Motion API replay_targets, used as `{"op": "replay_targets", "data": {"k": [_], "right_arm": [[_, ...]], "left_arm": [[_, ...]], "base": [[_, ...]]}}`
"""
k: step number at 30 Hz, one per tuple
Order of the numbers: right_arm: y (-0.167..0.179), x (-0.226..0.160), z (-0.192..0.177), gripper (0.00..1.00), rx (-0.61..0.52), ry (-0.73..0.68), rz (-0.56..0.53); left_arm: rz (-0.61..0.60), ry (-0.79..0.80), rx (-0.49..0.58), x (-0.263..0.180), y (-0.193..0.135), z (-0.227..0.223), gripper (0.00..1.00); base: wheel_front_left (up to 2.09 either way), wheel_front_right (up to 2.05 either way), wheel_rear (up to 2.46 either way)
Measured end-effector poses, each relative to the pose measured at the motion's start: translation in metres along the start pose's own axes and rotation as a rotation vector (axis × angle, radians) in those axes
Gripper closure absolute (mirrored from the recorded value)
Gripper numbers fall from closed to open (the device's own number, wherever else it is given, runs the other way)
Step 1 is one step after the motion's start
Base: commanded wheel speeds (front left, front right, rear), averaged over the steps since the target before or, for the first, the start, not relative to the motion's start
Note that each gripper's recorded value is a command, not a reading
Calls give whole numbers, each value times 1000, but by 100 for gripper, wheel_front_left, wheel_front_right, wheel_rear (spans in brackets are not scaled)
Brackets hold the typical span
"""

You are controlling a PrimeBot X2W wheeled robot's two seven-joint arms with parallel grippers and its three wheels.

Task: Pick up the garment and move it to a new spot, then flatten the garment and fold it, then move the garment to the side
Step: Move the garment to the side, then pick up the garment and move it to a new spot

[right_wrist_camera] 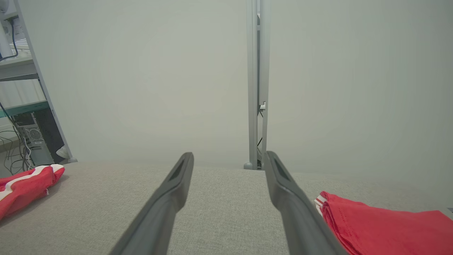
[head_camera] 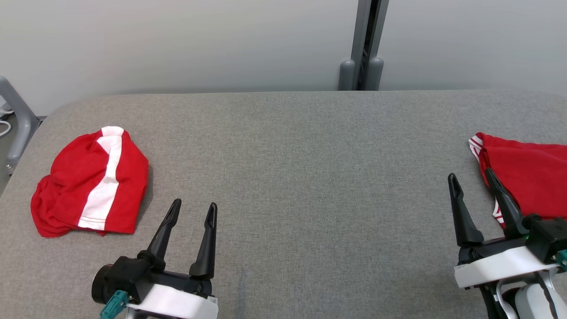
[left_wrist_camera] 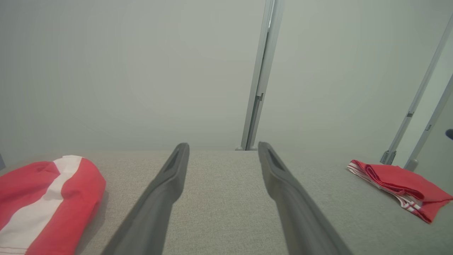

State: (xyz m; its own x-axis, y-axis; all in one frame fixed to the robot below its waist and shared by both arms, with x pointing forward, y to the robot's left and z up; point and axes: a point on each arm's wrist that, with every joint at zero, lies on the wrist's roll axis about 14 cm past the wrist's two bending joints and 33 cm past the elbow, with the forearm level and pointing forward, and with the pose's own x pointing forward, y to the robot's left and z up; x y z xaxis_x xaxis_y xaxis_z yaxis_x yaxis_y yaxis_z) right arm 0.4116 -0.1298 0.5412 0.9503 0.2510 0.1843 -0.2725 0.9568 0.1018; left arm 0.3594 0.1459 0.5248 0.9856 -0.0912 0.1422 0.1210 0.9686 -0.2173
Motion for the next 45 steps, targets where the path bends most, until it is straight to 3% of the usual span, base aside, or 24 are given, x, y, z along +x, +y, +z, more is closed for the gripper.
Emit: {"op": "replay_targets", "data": {"k": [14,26,45], "right_arm": [[-4,2,-2,0,16,0,-17],[21,14,-13,0,44,23,51],[129,37,-37,0,93,84,350]], "left_arm": [[9,4,2,1,3,-1,0],[89,-18,24,-13,28,8,0],[319,-86,89,-71,89,39,0]], "base": [[0,0,0],[0,0,0],[0,0,0]]}}
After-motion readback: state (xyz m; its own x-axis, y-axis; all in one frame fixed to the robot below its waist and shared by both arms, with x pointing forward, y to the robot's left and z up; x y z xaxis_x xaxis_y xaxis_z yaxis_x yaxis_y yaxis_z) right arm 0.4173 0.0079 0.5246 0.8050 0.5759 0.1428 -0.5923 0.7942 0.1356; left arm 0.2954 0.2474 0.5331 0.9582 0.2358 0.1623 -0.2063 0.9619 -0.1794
